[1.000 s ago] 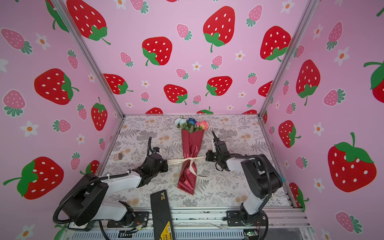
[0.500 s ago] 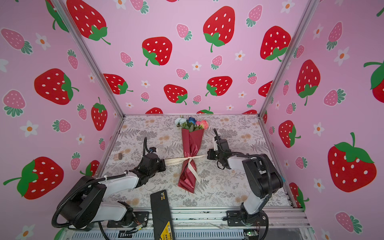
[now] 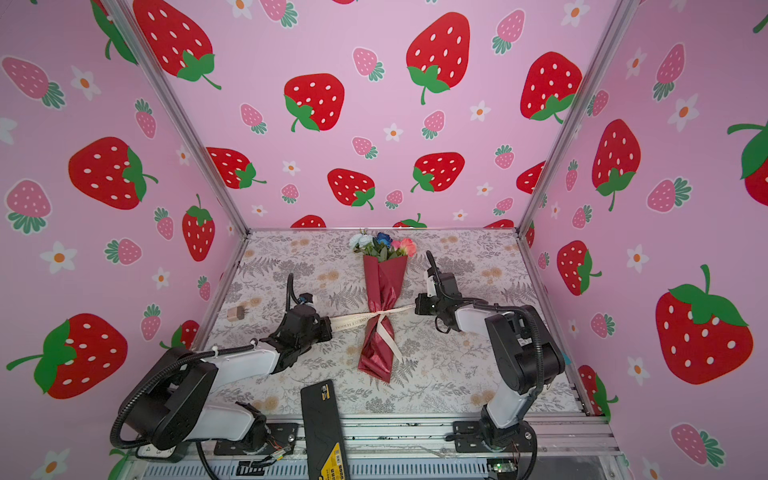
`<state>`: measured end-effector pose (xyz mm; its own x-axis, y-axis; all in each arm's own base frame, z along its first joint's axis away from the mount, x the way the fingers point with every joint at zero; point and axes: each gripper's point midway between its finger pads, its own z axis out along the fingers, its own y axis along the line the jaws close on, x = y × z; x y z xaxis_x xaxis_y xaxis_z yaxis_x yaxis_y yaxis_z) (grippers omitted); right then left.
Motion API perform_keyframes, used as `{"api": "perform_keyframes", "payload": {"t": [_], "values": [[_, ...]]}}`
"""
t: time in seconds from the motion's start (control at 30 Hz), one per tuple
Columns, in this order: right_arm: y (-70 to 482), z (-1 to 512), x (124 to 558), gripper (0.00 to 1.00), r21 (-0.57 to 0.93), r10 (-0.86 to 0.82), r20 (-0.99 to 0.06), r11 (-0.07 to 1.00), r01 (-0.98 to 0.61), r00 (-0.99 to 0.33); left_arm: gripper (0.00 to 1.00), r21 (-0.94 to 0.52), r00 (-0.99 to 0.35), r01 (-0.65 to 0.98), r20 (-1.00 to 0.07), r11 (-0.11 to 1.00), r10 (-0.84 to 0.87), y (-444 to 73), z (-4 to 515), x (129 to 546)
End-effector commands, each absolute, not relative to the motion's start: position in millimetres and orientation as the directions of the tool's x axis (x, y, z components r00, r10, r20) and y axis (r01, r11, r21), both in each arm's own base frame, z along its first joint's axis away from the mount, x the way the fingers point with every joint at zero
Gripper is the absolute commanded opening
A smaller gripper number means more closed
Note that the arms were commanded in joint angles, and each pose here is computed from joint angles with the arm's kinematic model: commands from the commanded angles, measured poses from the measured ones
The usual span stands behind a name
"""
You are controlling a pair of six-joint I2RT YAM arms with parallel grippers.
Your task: Tie the bouquet of fake flowers
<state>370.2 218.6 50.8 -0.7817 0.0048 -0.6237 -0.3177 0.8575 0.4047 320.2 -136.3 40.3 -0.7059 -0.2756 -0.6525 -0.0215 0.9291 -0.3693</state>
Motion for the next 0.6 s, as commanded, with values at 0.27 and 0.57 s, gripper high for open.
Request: {"api": "perform_keyframes", "payload": {"t": [0.27, 0.57], "values": [[195, 41, 393, 0.00, 0.330, 0.004, -0.630, 0.907, -0.263, -0.777, 0.00, -0.273, -0.690, -0.164, -0.655, 0.948, -0.308, -99, 26, 333], [241, 83, 392, 0.41, 0.396, -0.049, -0.667, 0.823, -0.408, -0.744, 0.00, -0.322, -0.667, 0.023, -0.710, 0.947, -0.225, -139, 74, 376]]}}
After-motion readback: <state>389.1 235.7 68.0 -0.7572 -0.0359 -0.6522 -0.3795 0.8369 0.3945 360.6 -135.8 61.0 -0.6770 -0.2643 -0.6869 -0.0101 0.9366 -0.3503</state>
